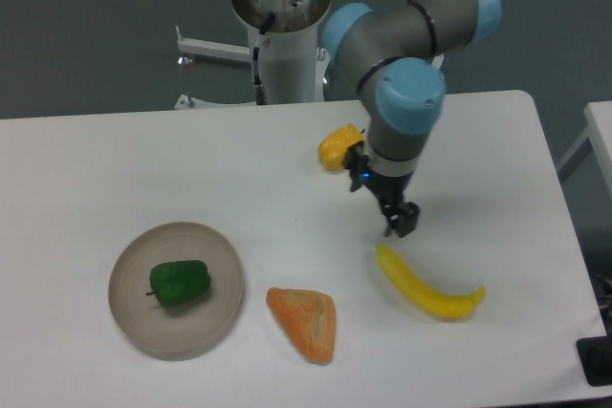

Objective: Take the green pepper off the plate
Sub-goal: 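Move the open gripper over the green pepper on the plate, then lower the gripper around the green pepper and close it, then lift the green pepper off the plate and carry it upward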

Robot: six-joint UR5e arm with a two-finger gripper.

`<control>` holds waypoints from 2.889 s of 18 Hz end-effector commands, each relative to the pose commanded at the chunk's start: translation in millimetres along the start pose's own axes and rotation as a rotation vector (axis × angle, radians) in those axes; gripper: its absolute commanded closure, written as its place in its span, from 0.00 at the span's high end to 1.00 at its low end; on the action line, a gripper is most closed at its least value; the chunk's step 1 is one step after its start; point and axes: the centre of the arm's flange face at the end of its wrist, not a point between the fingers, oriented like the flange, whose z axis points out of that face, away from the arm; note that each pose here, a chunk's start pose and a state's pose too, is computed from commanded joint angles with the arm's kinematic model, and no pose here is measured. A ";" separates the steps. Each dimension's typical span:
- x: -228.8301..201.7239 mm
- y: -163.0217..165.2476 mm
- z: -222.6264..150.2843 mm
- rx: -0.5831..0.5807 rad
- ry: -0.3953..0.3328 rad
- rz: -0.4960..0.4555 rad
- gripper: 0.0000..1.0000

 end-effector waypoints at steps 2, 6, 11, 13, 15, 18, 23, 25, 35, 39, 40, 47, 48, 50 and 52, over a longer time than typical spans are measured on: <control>18.6 -35.7 5.5 0.001 -0.001 -0.038 1.00; 47.0 -87.2 25.1 -0.003 0.019 -0.081 1.00; 66.1 -148.9 49.3 0.049 -0.032 -0.124 1.00; 69.7 -157.6 59.3 0.054 -0.031 -0.111 1.00; 71.1 -168.7 67.9 0.081 -0.028 -0.102 1.00; 79.4 -183.5 85.3 0.109 0.010 -0.096 1.00; 92.3 -202.1 103.6 0.108 0.017 -0.063 1.00; 95.2 -210.0 112.9 0.119 0.004 -0.048 1.00; 93.3 -213.7 121.4 0.133 -0.007 -0.064 0.25; 94.9 -205.6 75.9 0.149 -0.033 -0.075 0.22; 92.8 -196.5 61.6 0.143 -0.028 -0.089 0.22; 48.8 -82.0 -35.7 0.115 -0.024 -0.266 0.22; 42.1 -68.6 -38.1 0.109 -0.019 -0.288 0.22; 27.9 -44.4 -40.1 0.103 -0.013 -0.325 0.22; 15.3 -22.4 -40.9 0.100 -0.017 -0.313 0.22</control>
